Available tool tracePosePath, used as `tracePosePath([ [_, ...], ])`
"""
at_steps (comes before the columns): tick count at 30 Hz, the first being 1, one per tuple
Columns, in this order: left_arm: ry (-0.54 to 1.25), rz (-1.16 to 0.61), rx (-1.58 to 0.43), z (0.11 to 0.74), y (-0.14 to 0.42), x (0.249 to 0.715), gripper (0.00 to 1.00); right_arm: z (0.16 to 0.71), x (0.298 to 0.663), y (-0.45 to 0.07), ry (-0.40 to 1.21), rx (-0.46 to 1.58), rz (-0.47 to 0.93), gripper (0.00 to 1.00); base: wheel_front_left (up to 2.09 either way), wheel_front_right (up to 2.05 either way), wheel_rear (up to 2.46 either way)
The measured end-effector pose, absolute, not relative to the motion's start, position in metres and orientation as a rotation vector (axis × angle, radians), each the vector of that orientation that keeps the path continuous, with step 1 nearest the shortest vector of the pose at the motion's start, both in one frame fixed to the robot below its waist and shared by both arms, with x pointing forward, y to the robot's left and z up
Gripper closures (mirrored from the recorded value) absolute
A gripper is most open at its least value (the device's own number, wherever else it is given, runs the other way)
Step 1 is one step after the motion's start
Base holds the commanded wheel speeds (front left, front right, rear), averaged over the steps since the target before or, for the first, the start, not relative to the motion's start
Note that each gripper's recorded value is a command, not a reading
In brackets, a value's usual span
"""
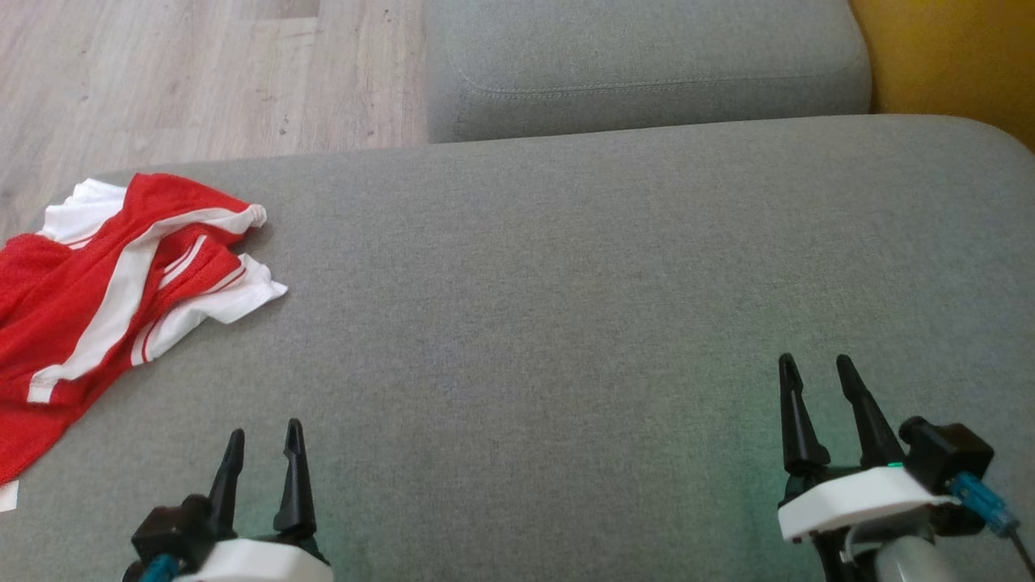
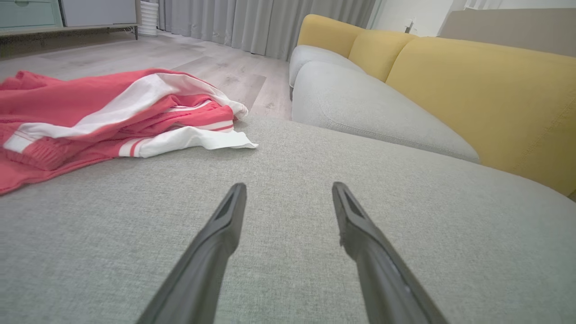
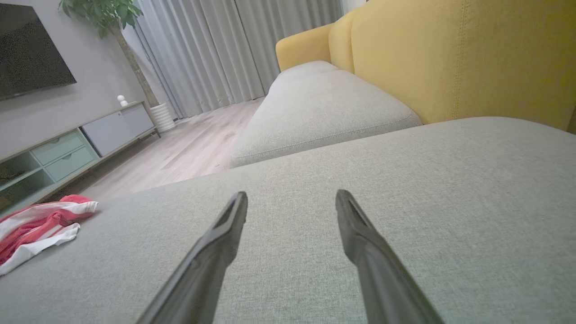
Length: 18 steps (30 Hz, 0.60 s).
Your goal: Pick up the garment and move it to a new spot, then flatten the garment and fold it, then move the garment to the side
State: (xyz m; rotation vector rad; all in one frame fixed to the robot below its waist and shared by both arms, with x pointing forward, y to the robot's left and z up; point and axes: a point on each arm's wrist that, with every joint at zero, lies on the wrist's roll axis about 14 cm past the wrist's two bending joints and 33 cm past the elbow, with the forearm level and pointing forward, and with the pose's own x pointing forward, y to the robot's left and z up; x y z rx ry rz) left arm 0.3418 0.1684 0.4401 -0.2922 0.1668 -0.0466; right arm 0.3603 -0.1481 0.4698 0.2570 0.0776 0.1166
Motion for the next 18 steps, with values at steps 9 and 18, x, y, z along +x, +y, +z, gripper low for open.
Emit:
tracePosePath([
  [9,0.17,-0.046,-0.202,0.436,0.174,0.338,0.0,0.461,0.356,-0.148,0.093,0.182,0.126,0.0,0.0,0.0,0.0],
  [18,0.158,-0.065,-0.106,0.435,0.175,0.337,0.0,0.456,0.353,-0.145,0.093,0.094,0.15,0.0,0.0,0.0,0.0],
])
